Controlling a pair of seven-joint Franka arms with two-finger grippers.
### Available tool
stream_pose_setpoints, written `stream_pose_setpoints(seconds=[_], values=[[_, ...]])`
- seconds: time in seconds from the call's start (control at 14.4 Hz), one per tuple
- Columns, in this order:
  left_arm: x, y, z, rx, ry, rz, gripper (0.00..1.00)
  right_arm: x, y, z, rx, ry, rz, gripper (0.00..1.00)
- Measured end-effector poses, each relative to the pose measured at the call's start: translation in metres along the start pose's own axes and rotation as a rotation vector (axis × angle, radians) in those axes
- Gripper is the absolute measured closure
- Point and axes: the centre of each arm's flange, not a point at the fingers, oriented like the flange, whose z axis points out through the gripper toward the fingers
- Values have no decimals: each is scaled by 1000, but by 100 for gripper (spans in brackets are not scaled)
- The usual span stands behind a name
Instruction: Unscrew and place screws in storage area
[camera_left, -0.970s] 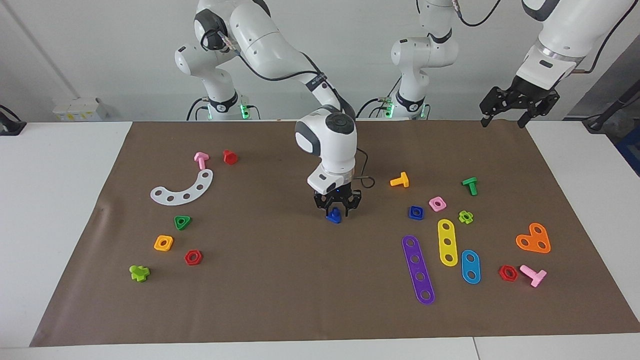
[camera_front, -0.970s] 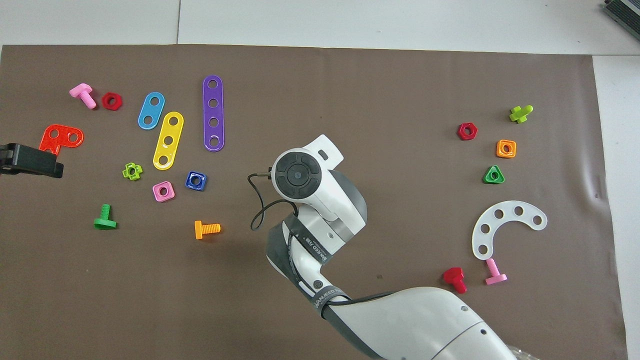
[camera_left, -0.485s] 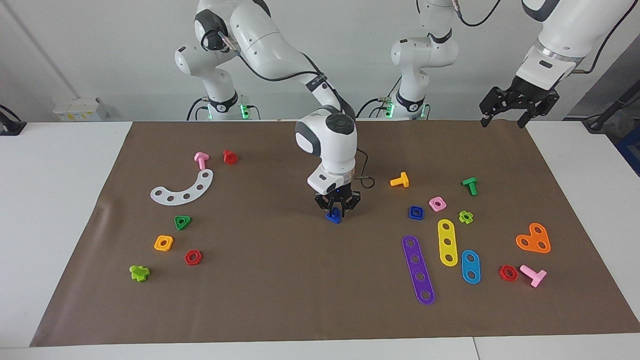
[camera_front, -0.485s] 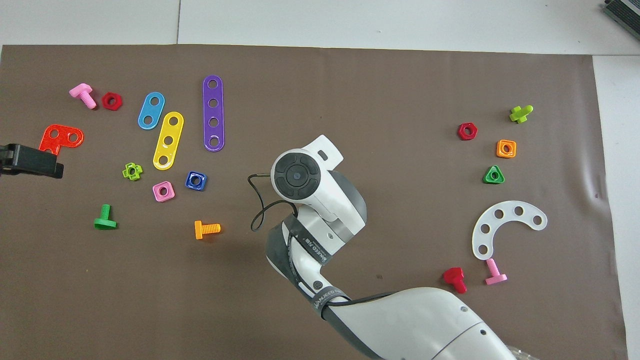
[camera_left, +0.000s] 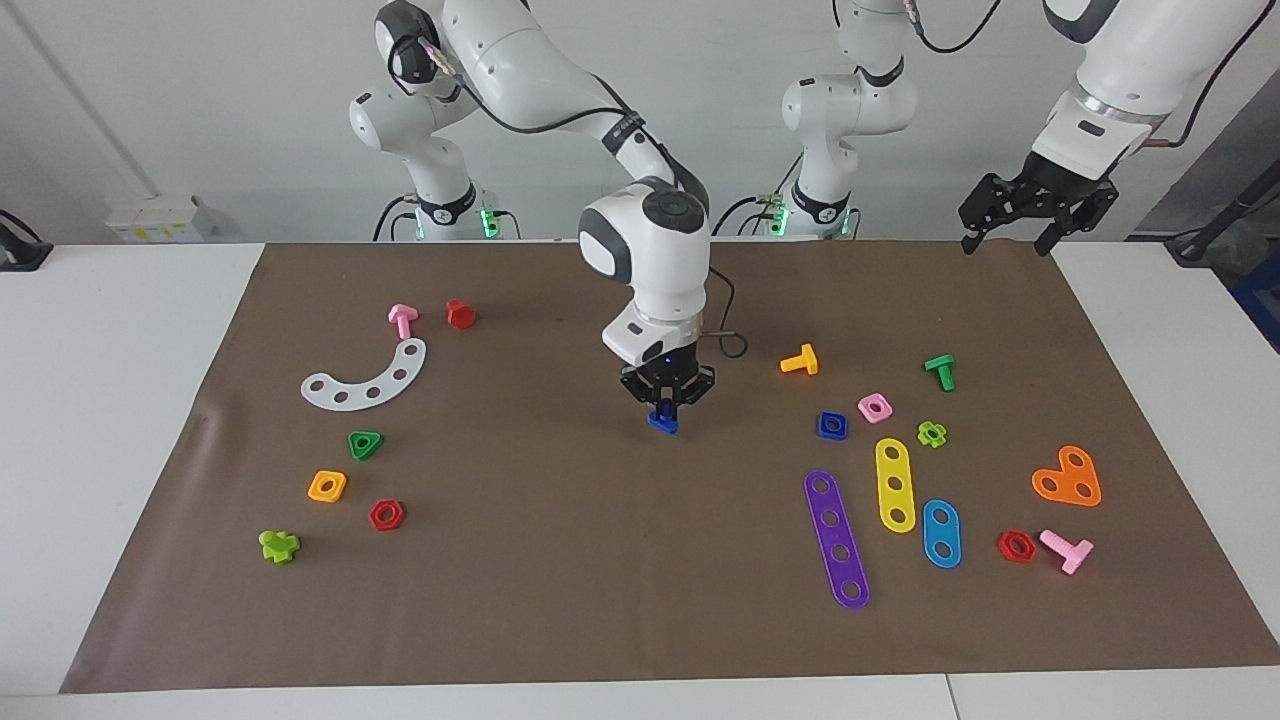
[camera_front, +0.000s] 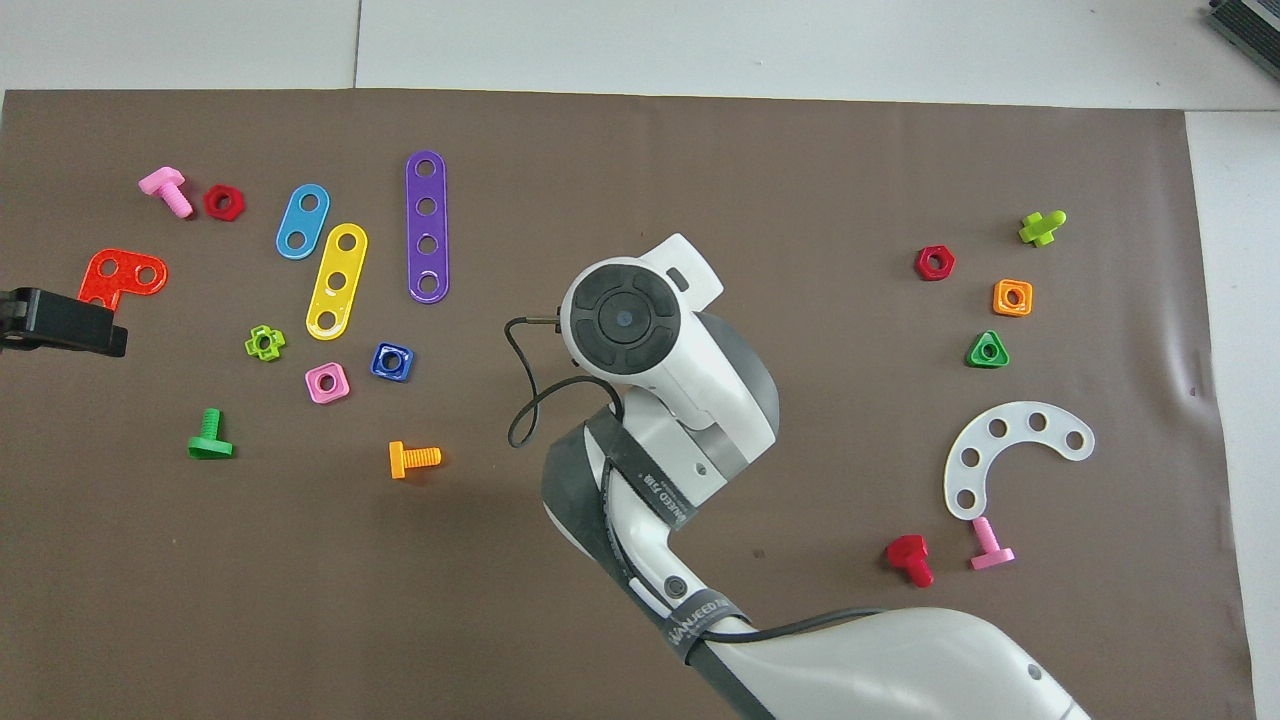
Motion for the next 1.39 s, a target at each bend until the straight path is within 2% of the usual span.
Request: stream_pose_setpoints(seconds=[0.14, 0.28, 0.55, 0.69, 0.83, 1.04, 1.18, 1.39], values=[[0, 0, 0, 0, 0, 0, 0, 26, 35, -35, 8, 23, 13, 81], [0, 0, 0, 0, 0, 0, 0, 57, 84, -51, 4, 42, 1, 81], [0, 0, 0, 0, 0, 0, 0, 104, 193, -43, -36, 34, -37, 81], [0, 0, 0, 0, 0, 0, 0, 112, 237, -25, -15, 30, -58, 81], [0, 0, 0, 0, 0, 0, 0, 104, 274, 5, 16, 56, -86, 81], [0, 0, 0, 0, 0, 0, 0, 62, 308, 49, 19, 61, -88, 81], [0, 0, 0, 0, 0, 0, 0, 40, 324, 62, 16, 58, -88, 81], [0, 0, 0, 0, 0, 0, 0, 27, 347, 69, 12, 71, -71, 81]])
